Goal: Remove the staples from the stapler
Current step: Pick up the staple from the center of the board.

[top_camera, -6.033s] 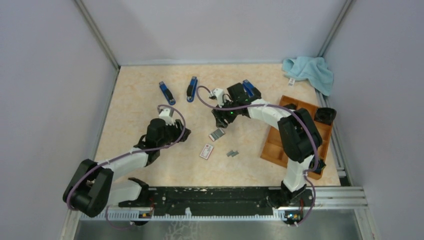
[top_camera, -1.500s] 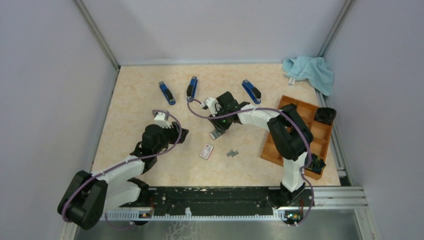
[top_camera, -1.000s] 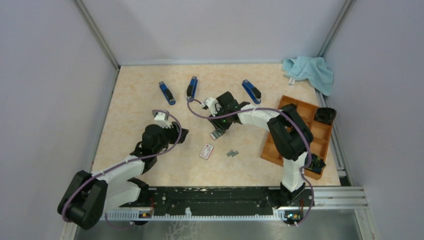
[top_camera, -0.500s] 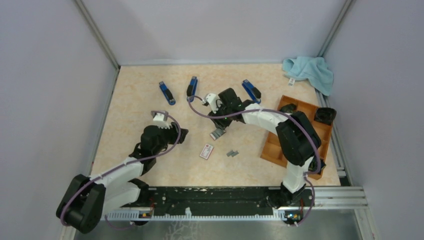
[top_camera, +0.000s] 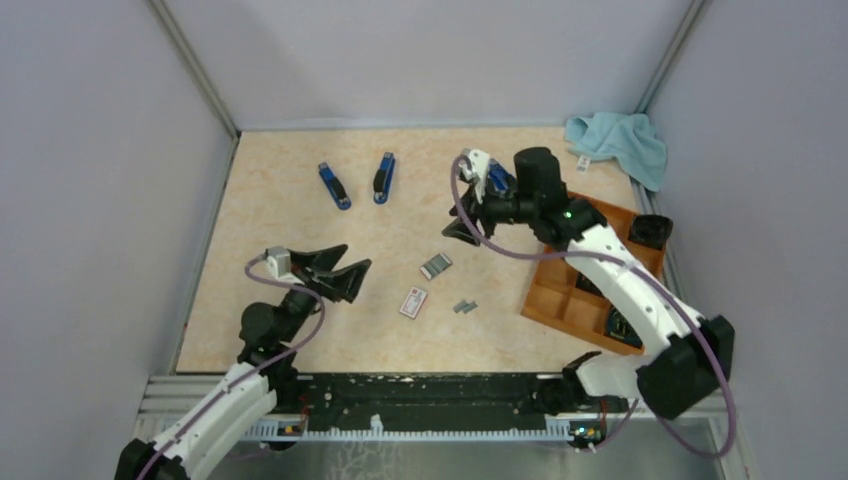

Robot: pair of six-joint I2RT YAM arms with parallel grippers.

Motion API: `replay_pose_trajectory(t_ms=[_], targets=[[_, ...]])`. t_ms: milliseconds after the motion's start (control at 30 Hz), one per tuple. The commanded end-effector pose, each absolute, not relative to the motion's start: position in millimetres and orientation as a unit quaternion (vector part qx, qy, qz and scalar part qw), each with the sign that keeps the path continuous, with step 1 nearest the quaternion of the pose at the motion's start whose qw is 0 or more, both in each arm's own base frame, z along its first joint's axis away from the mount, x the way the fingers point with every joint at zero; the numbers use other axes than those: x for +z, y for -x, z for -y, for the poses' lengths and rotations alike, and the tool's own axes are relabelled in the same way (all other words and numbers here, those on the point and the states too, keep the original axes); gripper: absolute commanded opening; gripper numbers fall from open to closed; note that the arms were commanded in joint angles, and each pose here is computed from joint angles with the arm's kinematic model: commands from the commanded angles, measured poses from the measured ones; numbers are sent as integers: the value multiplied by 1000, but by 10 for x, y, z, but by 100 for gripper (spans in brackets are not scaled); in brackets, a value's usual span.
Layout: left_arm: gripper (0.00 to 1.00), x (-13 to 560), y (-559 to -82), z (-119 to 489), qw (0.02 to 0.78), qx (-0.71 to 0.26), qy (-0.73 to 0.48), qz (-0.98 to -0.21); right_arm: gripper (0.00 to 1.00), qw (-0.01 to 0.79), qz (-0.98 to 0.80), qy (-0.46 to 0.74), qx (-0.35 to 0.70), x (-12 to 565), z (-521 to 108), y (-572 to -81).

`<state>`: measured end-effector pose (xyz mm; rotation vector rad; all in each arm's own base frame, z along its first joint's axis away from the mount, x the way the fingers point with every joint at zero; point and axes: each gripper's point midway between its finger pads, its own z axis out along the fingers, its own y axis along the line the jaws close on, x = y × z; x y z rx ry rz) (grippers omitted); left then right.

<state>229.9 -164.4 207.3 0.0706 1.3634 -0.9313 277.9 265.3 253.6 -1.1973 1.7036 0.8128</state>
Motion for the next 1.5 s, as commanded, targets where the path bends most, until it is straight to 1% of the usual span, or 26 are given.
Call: replay_pose_trajectory(t_ms=[0, 100, 167, 233, 300, 400, 500, 667, 767, 967, 1133, 1233, 1467], targets=[[99, 2237, -1939, 1839, 656, -509, -75, -552, 53, 460, -595, 504, 425, 2930, -2676, -2094], [96, 2256, -1812, 2086, 609, -535, -152, -565, 54, 484, -554, 537, 413, 2892, -2589, -1966], [90, 2211, -1749, 2243, 575, -549, -194, -575, 54, 494, -565, 529, 396, 2880, -2499, -2045], [87, 2099, -1693, 2454, 553, -548, -227, -585, 54, 502, -572, 518, 391, 2887, -2411, -2101], [88, 1988, -1628, 2723, 555, -514, -269, -596, 54, 505, -580, 512, 382, 2856, -2358, -2134], [89, 1782, -1583, 3082, 569, -435, -337, -611, 54, 510, -604, 497, 357, 2803, -2275, -2264], [87, 1621, -1560, 3270, 594, -400, -377, -587, 54, 514, -633, 479, 326, 2748, -2189, -2422], [88, 1567, -1643, 3364, 658, -393, -372, -524, 54, 524, -662, 457, 279, 2696, -2053, -2609], [85, 1455, -1625, 3436, 674, -395, -386, -491, 54, 523, -667, 456, 270, 2668, -2029, -2637], [77, 1052, -1776, 3555, 652, -374, -385, -535, 54, 517, -675, 457, 263, 2606, -2011, -2673], [63, 976, -1781, 3569, 646, -373, -389, -541, 54, 508, -678, 459, 267, 2553, -2025, -2679], [58, 954, -1808, 3577, 645, -369, -385, -547, 54, 505, -680, 460, 267, 2531, -2027, -2686], [56, 840, -1847, 3671, 622, -372, -384, -572, 54, 503, -681, 462, 267, 2500, -2029, -2697]])
